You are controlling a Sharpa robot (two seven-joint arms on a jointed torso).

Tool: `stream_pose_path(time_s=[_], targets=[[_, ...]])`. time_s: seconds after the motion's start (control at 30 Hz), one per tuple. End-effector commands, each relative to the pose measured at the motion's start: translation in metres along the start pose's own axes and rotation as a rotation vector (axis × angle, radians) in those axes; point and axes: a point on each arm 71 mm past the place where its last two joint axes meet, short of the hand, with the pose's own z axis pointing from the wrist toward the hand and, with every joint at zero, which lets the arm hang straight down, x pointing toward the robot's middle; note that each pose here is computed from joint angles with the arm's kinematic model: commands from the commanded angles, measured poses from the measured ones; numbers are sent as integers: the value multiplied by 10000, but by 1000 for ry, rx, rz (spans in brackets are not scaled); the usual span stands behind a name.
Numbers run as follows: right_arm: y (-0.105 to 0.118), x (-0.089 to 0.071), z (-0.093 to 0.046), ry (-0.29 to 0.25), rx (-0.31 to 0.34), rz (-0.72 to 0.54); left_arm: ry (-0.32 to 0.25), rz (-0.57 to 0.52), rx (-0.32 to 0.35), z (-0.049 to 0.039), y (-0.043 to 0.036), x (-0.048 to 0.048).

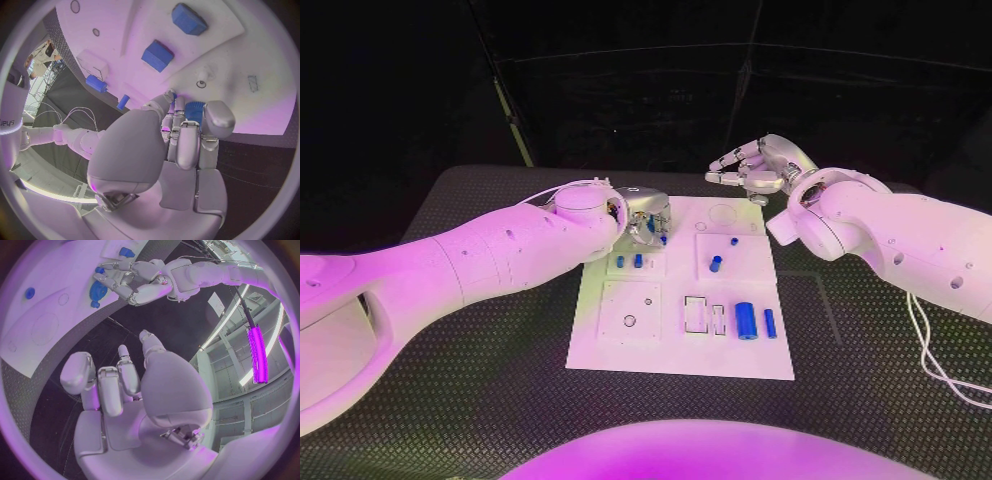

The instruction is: Assemble the parts on the task board

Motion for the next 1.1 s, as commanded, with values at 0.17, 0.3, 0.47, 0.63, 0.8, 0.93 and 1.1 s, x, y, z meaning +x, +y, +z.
stream_pose_path(time_s=[0.17, 0.3, 0.47, 0.63, 0.8, 0.93, 1.1], targets=[[22, 3, 3, 7, -13, -1, 40, 5, -12, -7, 17, 107], [23, 5, 4, 7, -14, -1, 22, 4, -8, -13, 17, 99], [25, 6, 4, 8, -14, -1, -20, 3, 1, -29, 17, 74], [20, 0, 1, 7, -14, -2, -79, -3, 13, -104, 32, 25], [17, -3, 1, 6, -14, -2, -134, -19, 23, -174, 37, -92], [14, -5, 1, 5, -14, -2, -165, -35, 31, -227, 31, -180], [9, -10, -1, 5, -13, -3, -181, -57, 31, -307, 51, -252]])
